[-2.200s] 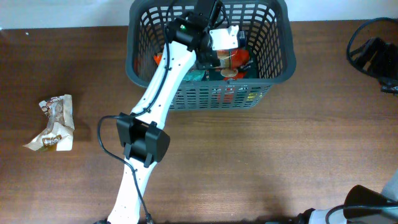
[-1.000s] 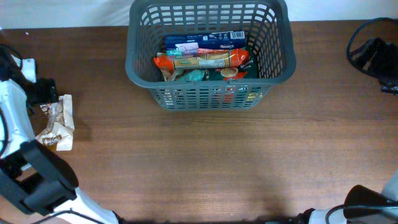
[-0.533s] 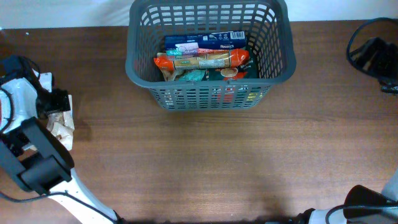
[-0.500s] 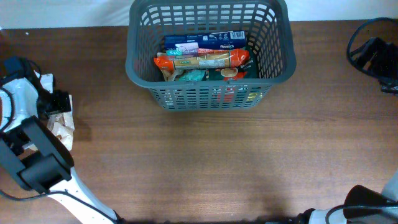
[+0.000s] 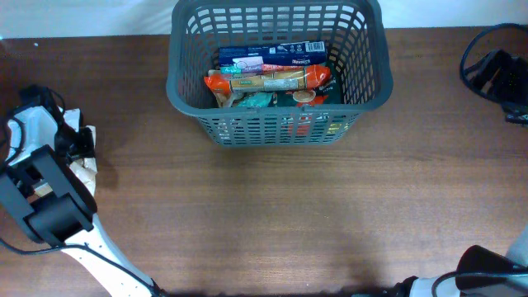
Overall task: Pack container
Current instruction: 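Grasp the beige printed wrapper with the left gripper and lift, then carry the beige wrapper into the basket and open the left gripper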
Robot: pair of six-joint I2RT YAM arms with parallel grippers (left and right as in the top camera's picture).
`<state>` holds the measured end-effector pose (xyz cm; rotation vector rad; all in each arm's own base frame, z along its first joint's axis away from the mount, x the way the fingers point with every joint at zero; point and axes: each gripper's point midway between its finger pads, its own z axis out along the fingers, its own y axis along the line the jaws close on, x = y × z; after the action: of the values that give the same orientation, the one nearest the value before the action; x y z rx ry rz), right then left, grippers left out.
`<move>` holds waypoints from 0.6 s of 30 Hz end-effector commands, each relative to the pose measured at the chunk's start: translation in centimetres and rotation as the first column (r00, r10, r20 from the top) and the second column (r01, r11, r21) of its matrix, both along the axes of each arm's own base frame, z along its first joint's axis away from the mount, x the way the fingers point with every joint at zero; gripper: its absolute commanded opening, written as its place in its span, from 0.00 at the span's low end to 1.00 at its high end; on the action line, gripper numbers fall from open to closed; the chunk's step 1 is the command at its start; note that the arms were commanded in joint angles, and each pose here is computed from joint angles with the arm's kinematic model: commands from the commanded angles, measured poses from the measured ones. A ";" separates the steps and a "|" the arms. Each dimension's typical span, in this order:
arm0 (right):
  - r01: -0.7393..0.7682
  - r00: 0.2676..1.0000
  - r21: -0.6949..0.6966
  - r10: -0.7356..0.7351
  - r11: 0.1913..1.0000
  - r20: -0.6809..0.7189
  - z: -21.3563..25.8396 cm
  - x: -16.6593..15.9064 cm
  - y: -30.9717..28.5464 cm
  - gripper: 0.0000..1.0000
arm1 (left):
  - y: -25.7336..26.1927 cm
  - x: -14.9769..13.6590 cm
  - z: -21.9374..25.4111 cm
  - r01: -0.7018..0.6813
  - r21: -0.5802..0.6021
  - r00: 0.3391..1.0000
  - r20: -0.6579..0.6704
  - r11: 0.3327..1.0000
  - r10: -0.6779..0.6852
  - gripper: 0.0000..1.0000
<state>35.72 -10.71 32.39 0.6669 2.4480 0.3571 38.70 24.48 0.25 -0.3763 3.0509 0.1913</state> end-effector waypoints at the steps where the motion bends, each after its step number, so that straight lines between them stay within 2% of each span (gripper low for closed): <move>1: 0.001 1.000 0.000 -0.001 1.000 0.008 0.2 -0.2 0.0 0.99 | 0.2 -0.1 -0.7 -0.001 -0.003 1.000 -0.013 1.000 0.001 0.08; 2: 0.001 1.000 0.000 -0.001 1.000 0.008 0.2 -0.2 0.0 0.99 | 0.3 0.1 -0.3 -0.001 -0.002 1.000 -0.009 1.000 0.001 0.02; 6: 0.001 1.000 0.000 -0.001 1.000 0.008 0.2 -0.2 0.0 0.99 | -0.3 2.7 2.8 0.017 -0.043 0.995 0.100 0.999 -0.012 0.02; 8: 0.001 1.000 0.000 -0.001 1.000 0.008 0.2 -0.2 0.0 0.99 | -1.1 5.2 6.4 0.051 -0.074 0.976 0.214 0.996 -0.034 0.02; 10: 0.001 1.000 0.000 -0.001 1.000 0.008 0.2 -0.2 0.0 0.99 | -2.1 8.3 12.4 0.108 -0.068 0.930 0.360 0.992 -0.076 0.02; 12: 0.001 1.000 0.000 -0.001 1.000 0.008 0.2 -0.2 0.0 0.99 | -3.3 10.6 17.9 0.158 -0.027 0.872 0.472 0.987 -0.127 0.02; 13: 0.001 1.000 0.000 -0.001 1.000 0.008 0.2 -0.2 0.0 0.99 | -4.6 12.1 22.9 0.192 0.043 0.812 0.555 0.981 -0.183 0.02; 15: 0.001 1.000 -0.001 -0.001 1.000 0.008 0.3 -0.2 0.0 0.99 | -6.6 13.4 28.2 0.231 0.124 0.731 0.632 0.965 -0.256 0.02; 18: 0.001 1.000 -0.001 -0.001 1.000 0.008 0.3 -0.2 0.0 0.99 | -11.5 14.3 35.6 0.341 0.296 0.568 0.692 0.892 -0.446 0.02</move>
<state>35.72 -10.71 32.39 0.6669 2.4480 0.3571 52.64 19.69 24.50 -0.0566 2.4457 0.1167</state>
